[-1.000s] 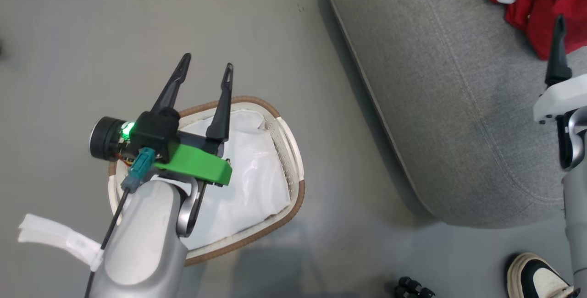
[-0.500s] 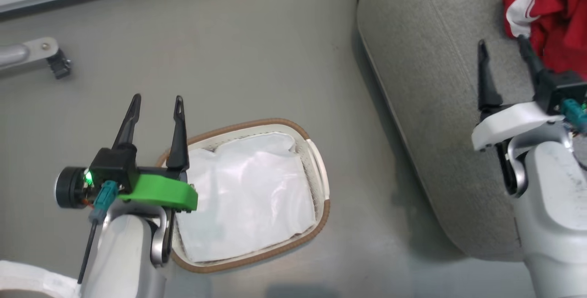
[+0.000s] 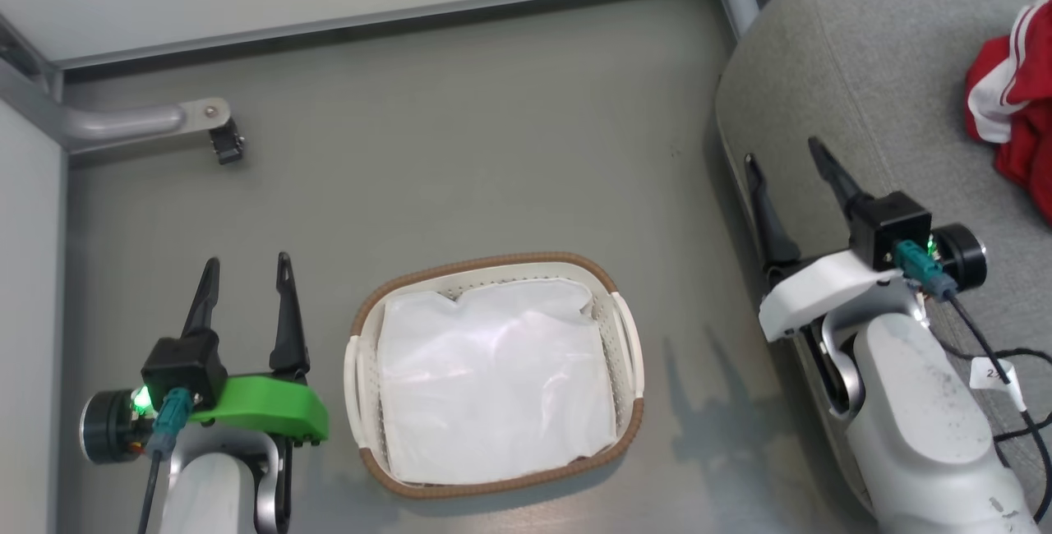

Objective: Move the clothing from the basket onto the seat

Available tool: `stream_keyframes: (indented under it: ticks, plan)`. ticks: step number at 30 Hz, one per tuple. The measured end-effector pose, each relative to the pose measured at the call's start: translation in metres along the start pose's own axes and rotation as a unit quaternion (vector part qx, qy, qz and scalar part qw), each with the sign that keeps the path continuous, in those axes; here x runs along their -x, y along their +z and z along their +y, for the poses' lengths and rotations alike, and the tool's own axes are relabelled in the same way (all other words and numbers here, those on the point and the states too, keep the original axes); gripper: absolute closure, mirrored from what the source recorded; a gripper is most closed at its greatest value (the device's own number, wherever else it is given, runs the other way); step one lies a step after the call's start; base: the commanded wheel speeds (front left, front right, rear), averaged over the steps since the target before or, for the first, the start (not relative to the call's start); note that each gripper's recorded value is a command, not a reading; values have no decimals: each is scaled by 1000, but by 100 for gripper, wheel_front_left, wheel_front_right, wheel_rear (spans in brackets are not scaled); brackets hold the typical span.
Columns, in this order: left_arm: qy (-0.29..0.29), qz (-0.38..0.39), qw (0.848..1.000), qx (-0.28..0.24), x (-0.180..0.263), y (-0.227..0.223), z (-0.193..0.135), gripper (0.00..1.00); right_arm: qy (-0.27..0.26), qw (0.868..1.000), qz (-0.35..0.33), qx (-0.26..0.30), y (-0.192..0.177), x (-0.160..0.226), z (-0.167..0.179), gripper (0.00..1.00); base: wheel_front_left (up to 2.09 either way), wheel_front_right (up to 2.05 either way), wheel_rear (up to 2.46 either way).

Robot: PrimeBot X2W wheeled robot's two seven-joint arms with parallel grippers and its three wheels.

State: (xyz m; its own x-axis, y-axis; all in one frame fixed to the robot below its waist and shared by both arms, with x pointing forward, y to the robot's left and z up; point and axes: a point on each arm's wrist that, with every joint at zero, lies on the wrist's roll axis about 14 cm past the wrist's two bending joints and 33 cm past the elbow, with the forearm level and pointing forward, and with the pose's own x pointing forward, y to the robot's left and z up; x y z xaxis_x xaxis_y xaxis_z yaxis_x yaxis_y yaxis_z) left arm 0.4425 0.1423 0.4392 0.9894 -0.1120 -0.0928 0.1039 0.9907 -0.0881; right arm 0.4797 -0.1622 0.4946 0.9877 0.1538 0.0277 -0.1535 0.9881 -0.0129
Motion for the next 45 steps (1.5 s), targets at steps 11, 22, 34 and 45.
stream_keyframes:
  ticks: [11, 22, 34, 45]
  plan:
    - [40, 10, 999, 12, 37, -3, 23, 0, 15, 999, 19, -35, -12, 21, 25, 0, 0, 0, 0]
    - [47, 15, 998, 26, 70, -6, 24, 0, 18, 999, 21, -40, -9, 46, 33, 0, 0, 0, 0]
    - [40, 5, 998, 40, 85, -2, 18, 100, 23, 998, 31, -49, -15, 66, 41, 100, 0, 0, 0]
    - [63, 37, 992, 103, 90, -18, 25, 100, -8, 990, 71, -118, -37, 79, 33, 100, 0, 0, 0]
